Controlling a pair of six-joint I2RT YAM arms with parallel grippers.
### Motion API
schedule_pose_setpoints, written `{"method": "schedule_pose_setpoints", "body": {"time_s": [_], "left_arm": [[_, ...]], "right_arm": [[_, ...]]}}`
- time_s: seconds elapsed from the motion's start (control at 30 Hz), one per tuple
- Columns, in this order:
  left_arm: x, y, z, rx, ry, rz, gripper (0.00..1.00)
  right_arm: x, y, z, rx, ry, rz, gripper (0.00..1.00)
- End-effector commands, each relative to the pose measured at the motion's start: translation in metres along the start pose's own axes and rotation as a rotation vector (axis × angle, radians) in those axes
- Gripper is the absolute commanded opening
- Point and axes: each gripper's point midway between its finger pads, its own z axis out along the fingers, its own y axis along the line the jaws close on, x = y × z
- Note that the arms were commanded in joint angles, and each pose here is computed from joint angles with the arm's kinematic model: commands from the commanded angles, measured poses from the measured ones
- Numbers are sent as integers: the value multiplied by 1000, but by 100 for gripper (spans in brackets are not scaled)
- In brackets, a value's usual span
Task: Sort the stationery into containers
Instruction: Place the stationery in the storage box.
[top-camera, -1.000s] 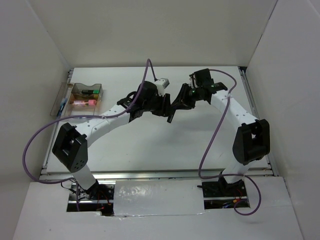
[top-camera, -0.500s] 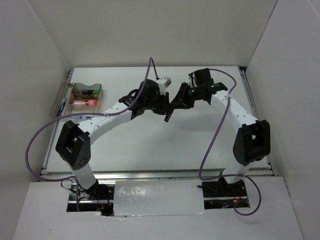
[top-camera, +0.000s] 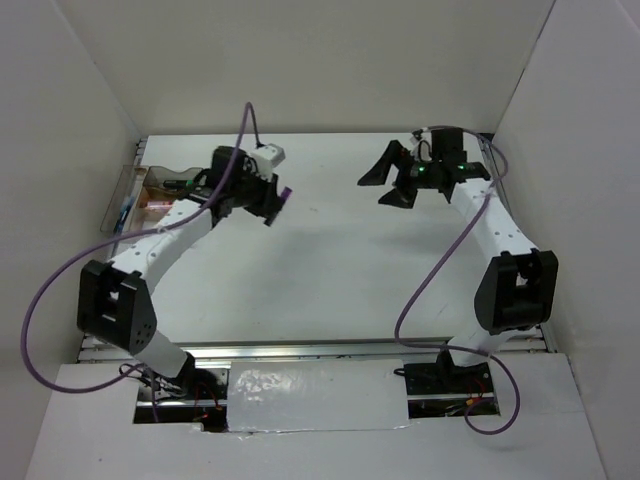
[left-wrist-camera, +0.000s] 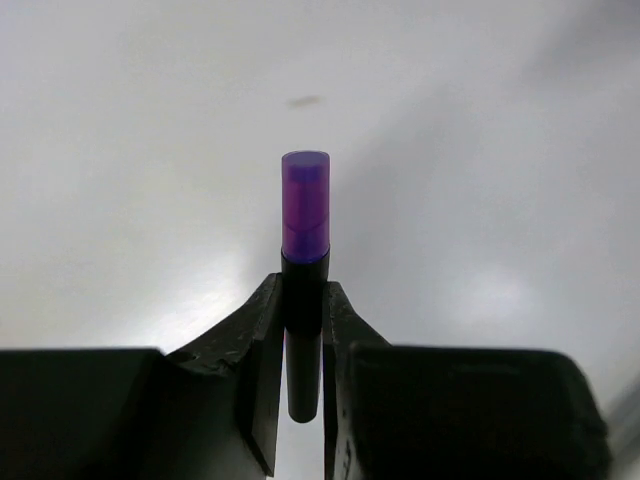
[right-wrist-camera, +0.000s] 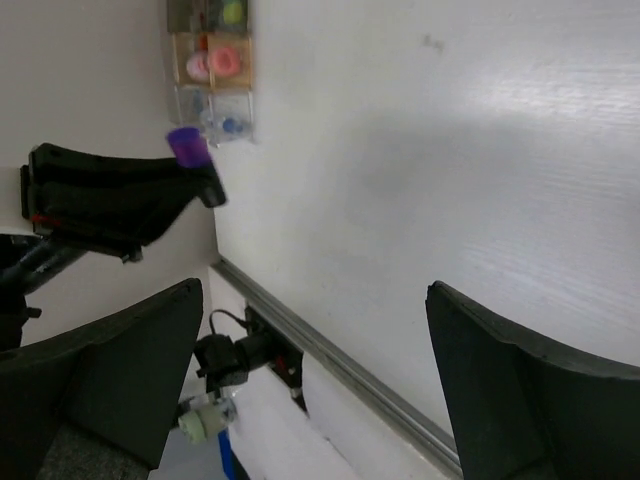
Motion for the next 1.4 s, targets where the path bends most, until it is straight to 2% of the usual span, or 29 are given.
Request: {"method": "schedule_pose_setpoints", "body": {"time_s": [0.0, 0.03, 0.07, 0.1, 0.13, 0.17, 0.2, 0.23, 0.27, 0.3, 0.33, 0.37, 0.43, 0.47, 0.5, 0.53, 0.6, 0.7, 1.03, 1.23, 1.37], "left_arm": [[-25, 62, -59, -114, -93, 393, 0], [-30, 84, -68, -165, -102, 518, 0], [-35, 122, -86, -251, -121, 556, 0], [-36, 140, -91, -264, -125, 602, 0], [-41, 153, -95, -271, -119, 728, 0], [-41, 188, -121, -318, -93, 749, 0], [-34, 201, -113, -251, -73, 780, 0], [-57, 217, -127, -271, -80, 885, 0], [-56, 243, -141, -292, -57, 882, 0], [-22, 262, -122, -191, 34, 805, 0], [-54, 277, -137, -210, 23, 927, 0], [-20, 300, -125, -143, 95, 848, 0], [-43, 329, -144, -189, 93, 964, 0], [-32, 341, -137, -165, 115, 988, 0], [-36, 348, -139, -171, 129, 1094, 0], [-26, 358, -137, -179, 162, 1113, 0], [-28, 370, -136, -216, 167, 1214, 0], [-20, 376, -126, -184, 187, 1247, 0], [8, 377, -85, -80, 211, 1263, 0], [14, 373, -65, -59, 229, 1223, 9], [19, 374, -58, -50, 241, 1218, 20]], "right_arm": [[-19, 25, -39, -90, -104, -128, 99], [-19, 23, -41, -84, -112, -139, 99], [-17, 18, -43, -76, -119, -137, 99], [-17, 15, -43, -72, -129, -138, 99], [-15, 13, -43, -70, -127, -134, 99], [-13, 12, -43, -71, -124, -136, 99], [-13, 12, -43, -73, -123, -137, 99], [-13, 13, -43, -75, -122, -140, 98], [-14, 12, -42, -71, -119, -134, 98], [-14, 11, -41, -69, -116, -135, 98], [-14, 10, -40, -67, -115, -136, 98], [-14, 8, -39, -59, -115, -130, 98], [-14, 4, -37, -59, -110, -127, 98], [-12, 3, -36, -57, -104, -126, 98], [-13, 1, -36, -50, -108, -122, 98], [-12, 0, -35, -48, -103, -124, 97], [-12, -4, -34, -35, -106, -126, 97], [-13, -8, -30, -28, -99, -118, 97], [-12, -19, -23, -8, -75, -103, 97], [-11, -22, -21, -4, -66, -101, 96], [-10, -22, -19, -9, -56, -94, 96]]}}
